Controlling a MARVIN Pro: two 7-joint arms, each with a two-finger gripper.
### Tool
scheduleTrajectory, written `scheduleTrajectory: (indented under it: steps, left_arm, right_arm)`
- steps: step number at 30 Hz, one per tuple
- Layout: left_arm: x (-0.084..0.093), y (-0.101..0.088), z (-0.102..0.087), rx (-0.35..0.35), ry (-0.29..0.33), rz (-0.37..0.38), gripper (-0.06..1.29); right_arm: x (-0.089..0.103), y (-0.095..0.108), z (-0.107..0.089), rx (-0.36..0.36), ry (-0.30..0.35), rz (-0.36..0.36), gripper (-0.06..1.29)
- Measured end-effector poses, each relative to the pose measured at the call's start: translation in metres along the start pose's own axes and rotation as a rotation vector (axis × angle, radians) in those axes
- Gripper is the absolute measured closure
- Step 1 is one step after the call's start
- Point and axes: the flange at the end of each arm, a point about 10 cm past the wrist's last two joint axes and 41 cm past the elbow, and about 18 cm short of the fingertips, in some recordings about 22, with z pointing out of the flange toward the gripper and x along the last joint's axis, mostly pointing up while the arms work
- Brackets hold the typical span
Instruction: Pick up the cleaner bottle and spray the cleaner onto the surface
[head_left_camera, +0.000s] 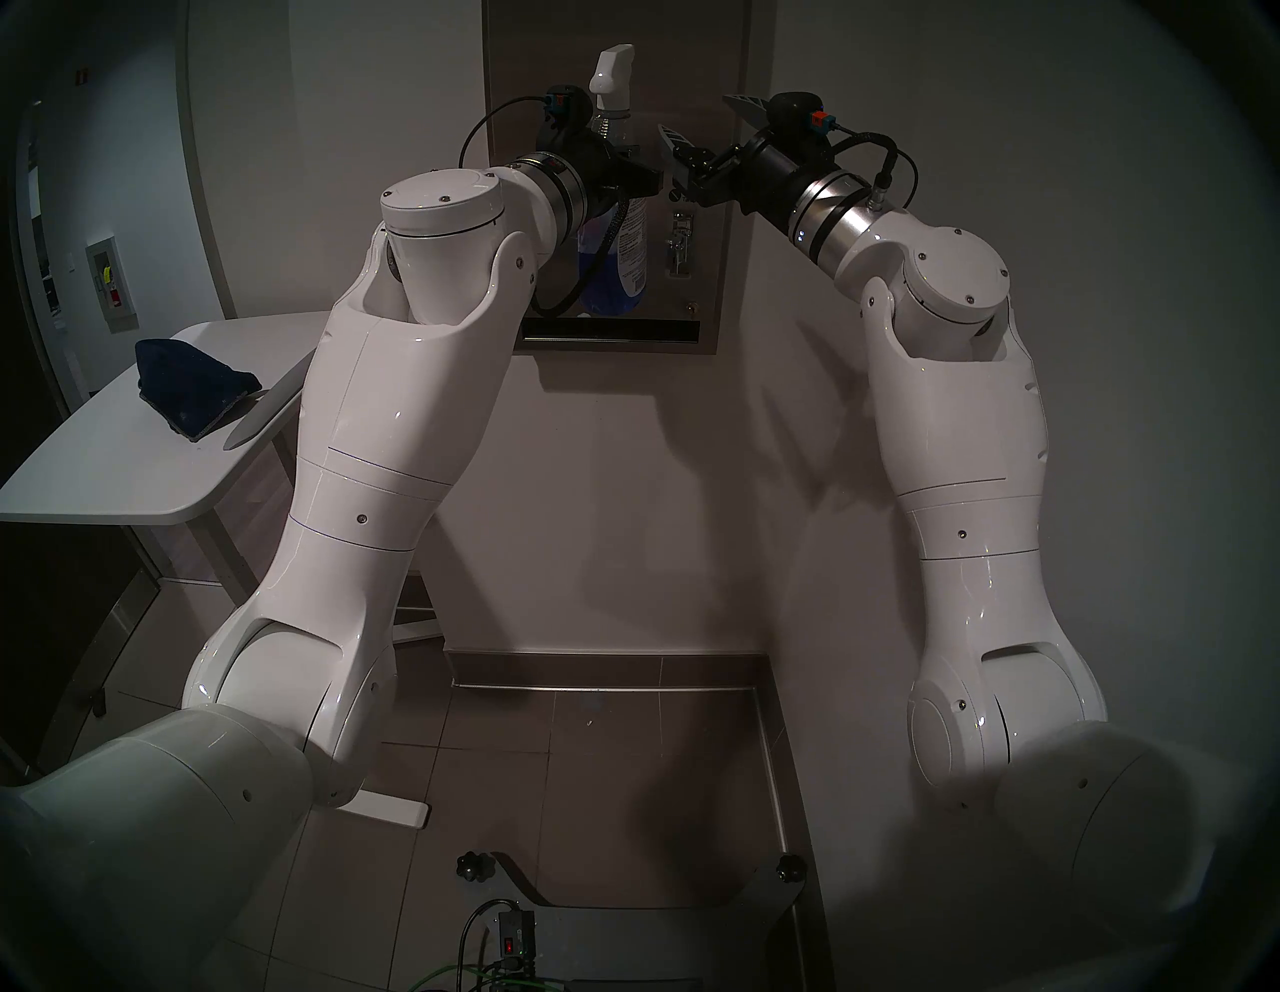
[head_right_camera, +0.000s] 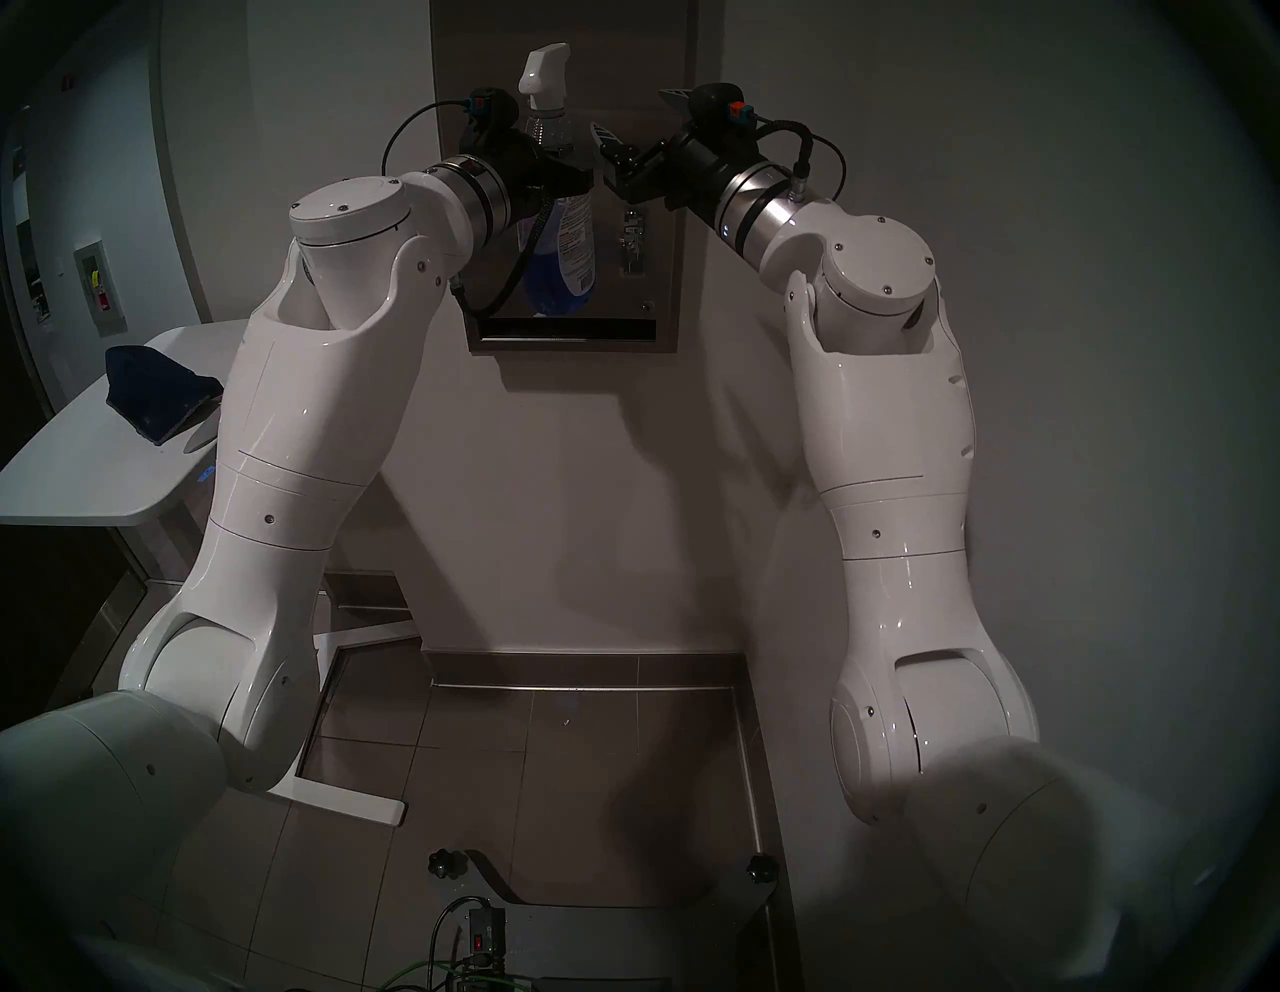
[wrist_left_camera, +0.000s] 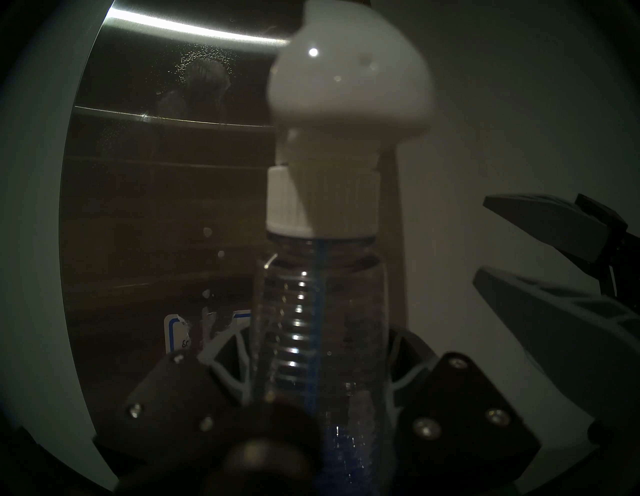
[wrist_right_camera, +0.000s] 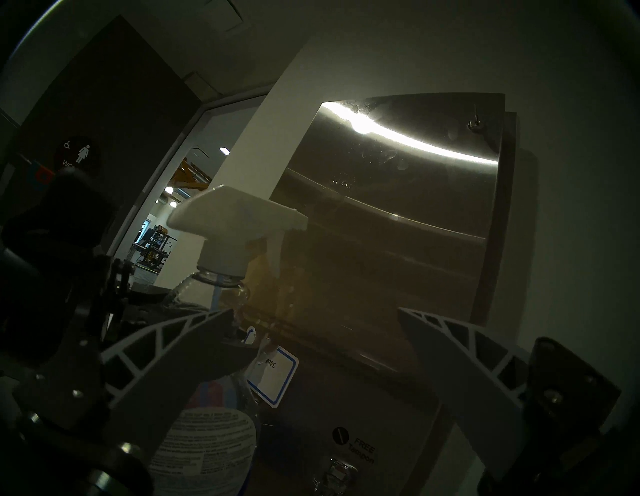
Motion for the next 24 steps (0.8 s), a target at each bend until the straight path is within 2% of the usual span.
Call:
scheduleTrajectory:
  steps: [7, 14, 24]
  left_arm:
    - [-0.001, 0.0, 0.0, -0.003, -0.004, 0.002, 0.8]
    - [-0.001, 0.001, 0.001, -0.006, -0.01, 0.004, 0.8]
    - [-0.002, -0.007, 0.001, 0.017, -0.017, 0.006, 0.8]
  right_arm:
    - [0.002, 0.003, 0.011, 0.017, -0.026, 0.047, -0.01]
    - [-0.001, 0.006, 0.026, 0.042, -0.078, 0.124, -0.01]
    - [-0.002, 0.008, 0.042, 0.066, -0.127, 0.202, -0.01]
